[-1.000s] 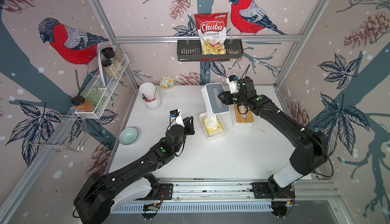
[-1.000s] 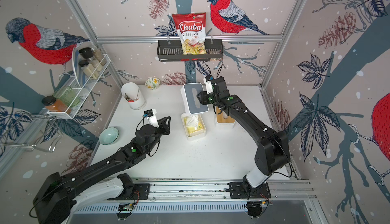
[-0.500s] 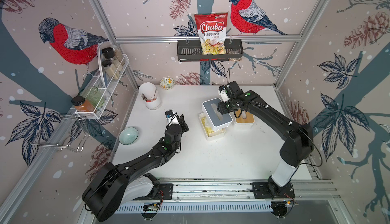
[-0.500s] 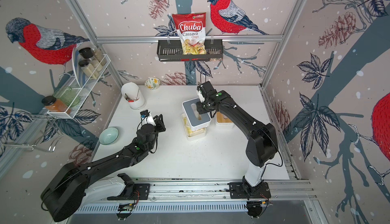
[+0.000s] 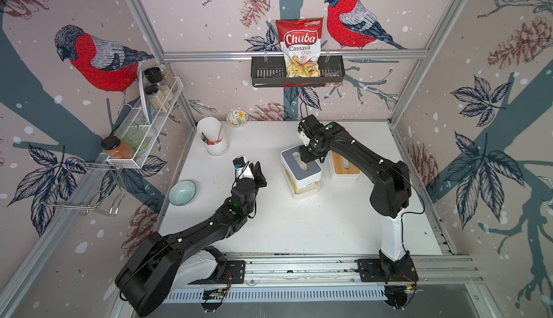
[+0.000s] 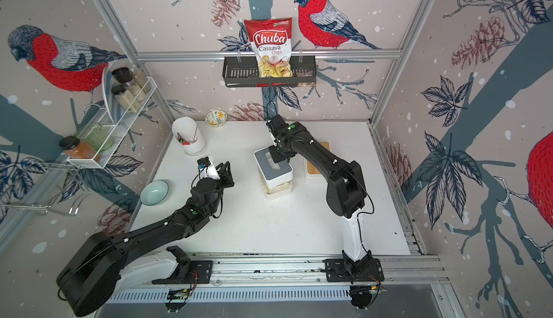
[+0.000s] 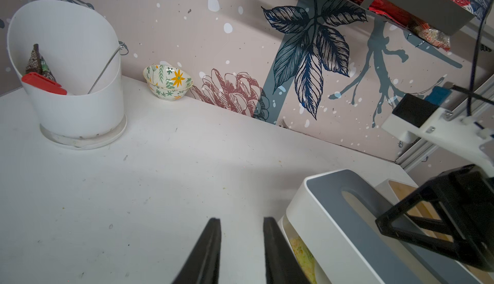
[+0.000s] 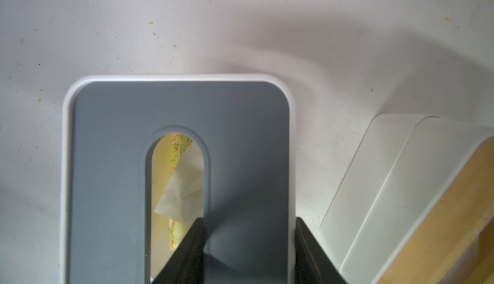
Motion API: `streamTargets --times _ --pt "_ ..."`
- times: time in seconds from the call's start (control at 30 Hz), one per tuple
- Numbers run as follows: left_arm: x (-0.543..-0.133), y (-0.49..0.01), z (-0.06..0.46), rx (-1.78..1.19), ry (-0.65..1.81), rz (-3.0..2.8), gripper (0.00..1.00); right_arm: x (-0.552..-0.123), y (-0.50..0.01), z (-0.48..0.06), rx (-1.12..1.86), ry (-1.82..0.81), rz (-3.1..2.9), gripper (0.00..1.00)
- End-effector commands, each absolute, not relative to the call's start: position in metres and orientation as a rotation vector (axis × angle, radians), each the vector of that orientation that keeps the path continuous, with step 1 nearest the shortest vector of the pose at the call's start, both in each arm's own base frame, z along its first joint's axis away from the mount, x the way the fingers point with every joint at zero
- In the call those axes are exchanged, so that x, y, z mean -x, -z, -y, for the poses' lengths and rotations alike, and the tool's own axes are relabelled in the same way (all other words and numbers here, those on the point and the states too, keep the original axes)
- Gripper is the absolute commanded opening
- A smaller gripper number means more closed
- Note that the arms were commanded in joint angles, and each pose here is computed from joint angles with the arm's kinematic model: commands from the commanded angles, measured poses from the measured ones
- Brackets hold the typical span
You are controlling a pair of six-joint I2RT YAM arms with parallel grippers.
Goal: Put the tissue paper into the tissue box
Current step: Close the box lid on the tissue box.
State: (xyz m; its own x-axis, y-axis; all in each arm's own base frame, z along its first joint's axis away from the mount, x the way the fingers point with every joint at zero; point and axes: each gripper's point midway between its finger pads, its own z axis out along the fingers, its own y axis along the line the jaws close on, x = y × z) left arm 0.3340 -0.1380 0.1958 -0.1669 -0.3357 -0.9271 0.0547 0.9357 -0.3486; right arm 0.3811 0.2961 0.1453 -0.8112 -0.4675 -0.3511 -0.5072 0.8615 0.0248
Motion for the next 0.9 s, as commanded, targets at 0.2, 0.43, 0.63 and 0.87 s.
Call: streamTargets --times 0.2,0.43,0.63,0.87 --pt "-0.335 -0.205 0.139 0.216 0.376 -1.668 0.31 -0.376 -0.129 -0.287 0.713 -0.102 -2.763 0.11" --pt "-0.335 -0.204 0.140 0.213 0.378 -1.673 0.31 -0.375 -0.116 -0.290 0.726 -0.128 -2.781 0.10" --pt "-0.337 -0.201 0.141 0.209 0.372 -1.682 0.31 -0.375 -0.111 -0.286 0.723 -0.099 -2.809 0.10" --pt "-0.339 -0.201 0.144 0.203 0.377 -1.683 0.30 -0.372 -0.134 -0.285 0.706 -0.135 -2.770 0.09"
